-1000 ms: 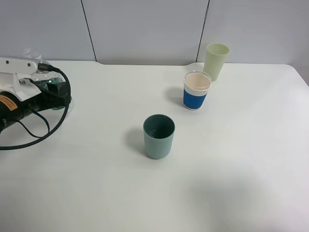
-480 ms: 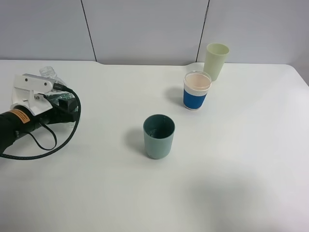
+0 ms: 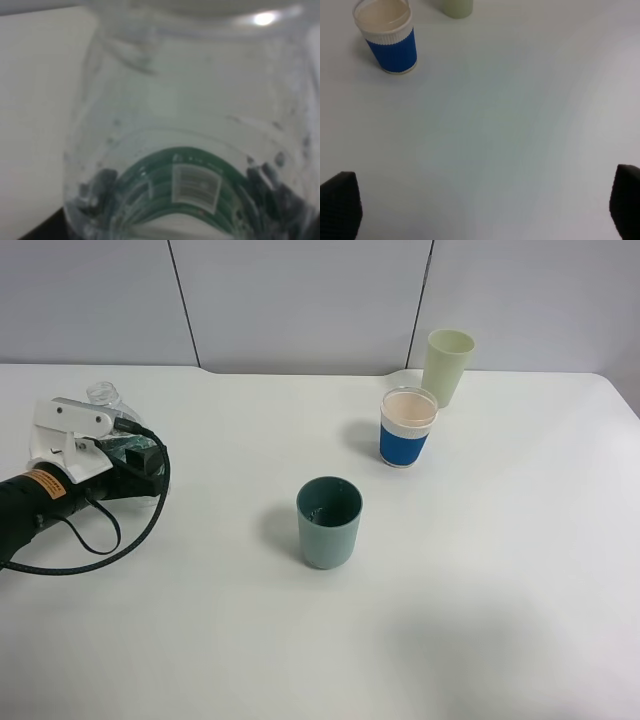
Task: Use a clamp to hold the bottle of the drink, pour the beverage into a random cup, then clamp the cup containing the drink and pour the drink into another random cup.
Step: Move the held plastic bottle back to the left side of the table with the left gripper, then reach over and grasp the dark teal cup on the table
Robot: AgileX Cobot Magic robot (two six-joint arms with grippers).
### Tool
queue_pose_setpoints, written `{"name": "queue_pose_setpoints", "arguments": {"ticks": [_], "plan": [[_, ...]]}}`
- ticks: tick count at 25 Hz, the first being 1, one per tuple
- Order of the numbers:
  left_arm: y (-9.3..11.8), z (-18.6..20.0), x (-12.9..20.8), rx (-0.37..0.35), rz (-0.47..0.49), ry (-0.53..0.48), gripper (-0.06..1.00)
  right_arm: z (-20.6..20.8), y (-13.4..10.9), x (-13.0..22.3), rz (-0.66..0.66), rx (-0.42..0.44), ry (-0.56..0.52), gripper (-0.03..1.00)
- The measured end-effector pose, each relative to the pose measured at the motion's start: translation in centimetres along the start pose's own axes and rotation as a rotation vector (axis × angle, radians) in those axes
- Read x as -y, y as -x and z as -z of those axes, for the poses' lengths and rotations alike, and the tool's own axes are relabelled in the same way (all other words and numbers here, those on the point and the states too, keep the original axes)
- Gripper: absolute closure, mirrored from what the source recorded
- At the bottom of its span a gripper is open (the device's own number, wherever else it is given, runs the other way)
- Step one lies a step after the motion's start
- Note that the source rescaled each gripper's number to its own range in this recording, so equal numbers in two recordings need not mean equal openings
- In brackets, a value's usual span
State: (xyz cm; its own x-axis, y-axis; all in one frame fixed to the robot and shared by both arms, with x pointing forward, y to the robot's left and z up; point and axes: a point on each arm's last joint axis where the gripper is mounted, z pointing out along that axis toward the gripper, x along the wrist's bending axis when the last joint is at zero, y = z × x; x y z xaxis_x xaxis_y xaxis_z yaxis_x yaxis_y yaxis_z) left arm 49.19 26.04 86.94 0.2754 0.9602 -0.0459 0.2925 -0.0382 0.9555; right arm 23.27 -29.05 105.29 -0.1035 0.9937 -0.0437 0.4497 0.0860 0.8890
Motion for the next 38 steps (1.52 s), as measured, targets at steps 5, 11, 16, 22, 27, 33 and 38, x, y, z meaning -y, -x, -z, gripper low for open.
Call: {"name": "queue_pose_setpoints", "arguments": {"ticks": [5, 11, 16, 22, 27, 33, 38], "plan": [[0.0, 0.0, 0.0, 0.001, 0.000, 0.000, 0.78, 0.0, 0.0, 0.0, 0.000, 0.000, 0.000, -0.03], [0.0, 0.0, 0.4, -0.003, 0.004, -0.030, 0.00, 0.0, 0.0, 0.0, 0.000, 0.000, 0.000, -0.03], [0.0, 0.1, 0.4, 0.004, 0.002, -0.034, -0.04, 0.0, 0.0, 0.0, 0.000, 0.000, 0.000, -0.03], [0.6, 2.1, 0.5, 0.022, 0.000, -0.057, -0.04, 0.0, 0.0, 0.0, 0.000, 0.000, 0.000, -0.03], [1.1, 4.8, -0.5, 0.022, -0.007, -0.023, -0.04, 0.0, 0.0, 0.0, 0.000, 0.000, 0.000, -0.03], [1.7, 7.9, -2.3, 0.020, -0.007, 0.079, -0.04, 0.0, 0.0, 0.0, 0.000, 0.000, 0.000, -0.03], [2.1, 10.1, -4.5, 0.026, 0.019, 0.221, -0.04, 0.0, 0.0, 0.0, 0.000, 0.000, 0.000, -0.03]]}}
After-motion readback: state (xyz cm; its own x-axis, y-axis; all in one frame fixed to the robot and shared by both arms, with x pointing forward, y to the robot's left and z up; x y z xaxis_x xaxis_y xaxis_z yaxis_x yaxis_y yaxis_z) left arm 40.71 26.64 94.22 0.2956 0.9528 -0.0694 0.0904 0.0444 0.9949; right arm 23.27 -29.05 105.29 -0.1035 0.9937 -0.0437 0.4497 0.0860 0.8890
